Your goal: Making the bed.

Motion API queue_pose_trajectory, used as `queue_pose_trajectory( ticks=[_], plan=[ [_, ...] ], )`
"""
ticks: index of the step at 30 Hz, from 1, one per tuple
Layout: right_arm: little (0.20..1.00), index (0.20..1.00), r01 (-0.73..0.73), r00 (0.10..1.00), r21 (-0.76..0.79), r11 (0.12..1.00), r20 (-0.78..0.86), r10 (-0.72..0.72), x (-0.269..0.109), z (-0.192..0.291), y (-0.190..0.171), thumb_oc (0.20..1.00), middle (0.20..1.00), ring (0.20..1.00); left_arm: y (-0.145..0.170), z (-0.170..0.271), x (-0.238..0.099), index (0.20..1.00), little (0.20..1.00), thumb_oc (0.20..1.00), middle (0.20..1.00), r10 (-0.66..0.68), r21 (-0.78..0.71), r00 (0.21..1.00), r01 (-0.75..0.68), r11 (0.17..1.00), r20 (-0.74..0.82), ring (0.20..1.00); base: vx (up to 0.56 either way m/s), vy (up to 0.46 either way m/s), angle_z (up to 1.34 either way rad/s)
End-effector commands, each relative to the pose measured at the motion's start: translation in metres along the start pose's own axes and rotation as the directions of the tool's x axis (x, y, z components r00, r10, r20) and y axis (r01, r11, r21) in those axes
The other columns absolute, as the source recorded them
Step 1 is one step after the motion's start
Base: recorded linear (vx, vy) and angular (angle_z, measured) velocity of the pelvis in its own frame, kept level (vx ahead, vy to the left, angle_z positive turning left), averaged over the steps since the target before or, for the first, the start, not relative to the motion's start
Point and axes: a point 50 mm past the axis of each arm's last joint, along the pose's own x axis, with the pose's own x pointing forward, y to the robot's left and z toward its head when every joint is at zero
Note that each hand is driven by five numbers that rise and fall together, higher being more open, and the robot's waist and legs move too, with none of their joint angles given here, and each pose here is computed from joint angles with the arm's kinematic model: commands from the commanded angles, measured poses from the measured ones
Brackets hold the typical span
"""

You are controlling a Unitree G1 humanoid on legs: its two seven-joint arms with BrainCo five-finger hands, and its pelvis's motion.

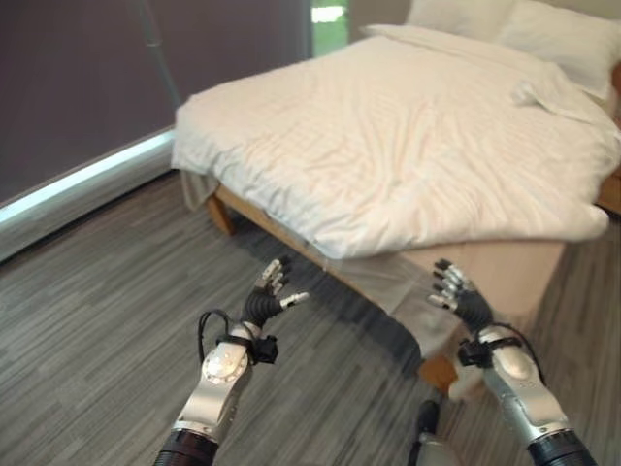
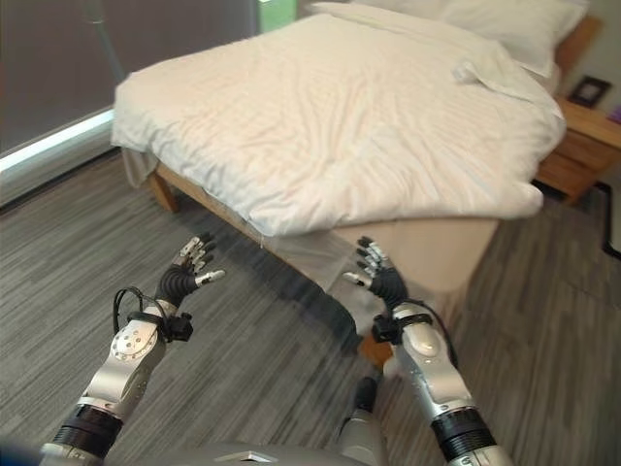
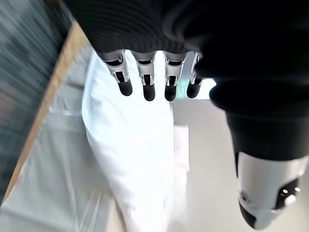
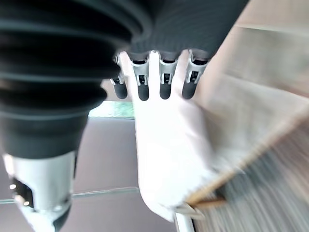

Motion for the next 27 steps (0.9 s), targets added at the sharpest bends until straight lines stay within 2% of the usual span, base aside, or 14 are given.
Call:
queue_pose_trajectory(
  ticks=[1,5,11,14,17,23,27],
  plan=[
    [1.000,1.000,0.100,0.964,-0.104,0.990,0.258,-0.070,0.016,0.060,-0.023,1.000,1.000,1.000,-0.009,0.022,0.006,1.000,1.000,1.000,1.000,-0.107,0.049,0.988,0.102,0.994,0.111,1.000,0.41,-0.380,0.75],
    [1.000,1.000,0.172,0.942,-0.164,0.971,0.314,-0.114,0.033,0.090,-0.045,1.000,1.000,1.000,-0.016,0.016,0.004,1.000,1.000,1.000,1.000,-0.116,-0.031,0.990,0.119,0.992,0.086,1.000,0.32,-0.413,0.00],
    [1.000,1.000,0.161,0.924,-0.211,0.964,0.376,-0.072,0.042,0.119,-0.045,1.000,1.000,1.000,-0.020,0.037,0.020,1.000,1.000,1.000,1.000,-0.108,-0.051,0.981,0.118,0.992,0.161,1.000,0.18,-0.323,-0.12],
    [1.000,1.000,0.118,0.916,-0.182,0.976,0.400,-0.036,0.033,0.120,-0.037,1.000,1.000,1.000,-0.022,0.044,0.030,1.000,1.000,1.000,1.000,-0.103,-0.071,0.977,0.118,0.990,0.188,1.000,0.32,-0.016,-0.66],
    [1.000,1.000,0.069,0.930,-0.262,0.963,0.366,0.032,0.023,0.107,-0.026,1.000,1.000,1.000,-0.024,0.046,0.032,1.000,1.000,1.000,1.000,-0.135,-0.013,0.972,0.140,0.990,0.190,1.000,0.32,0.048,-0.69],
    [1.000,1.000,0.044,0.966,-0.254,0.966,0.259,0.024,0.009,0.079,-0.032,1.000,1.000,1.000,-0.037,0.057,0.040,1.000,1.000,1.000,1.000,-0.216,0.016,0.951,0.218,0.976,0.223,1.000,0.19,0.135,-0.88],
    [1.000,1.000,-0.006,0.980,-0.335,0.942,0.187,0.073,0.008,0.073,-0.039,1.000,1.000,1.000,-0.041,0.051,0.035,1.000,1.000,1.000,1.000,-0.238,-0.028,0.950,0.249,0.968,0.203,1.000,0.13,0.122,-0.55]
  ],
)
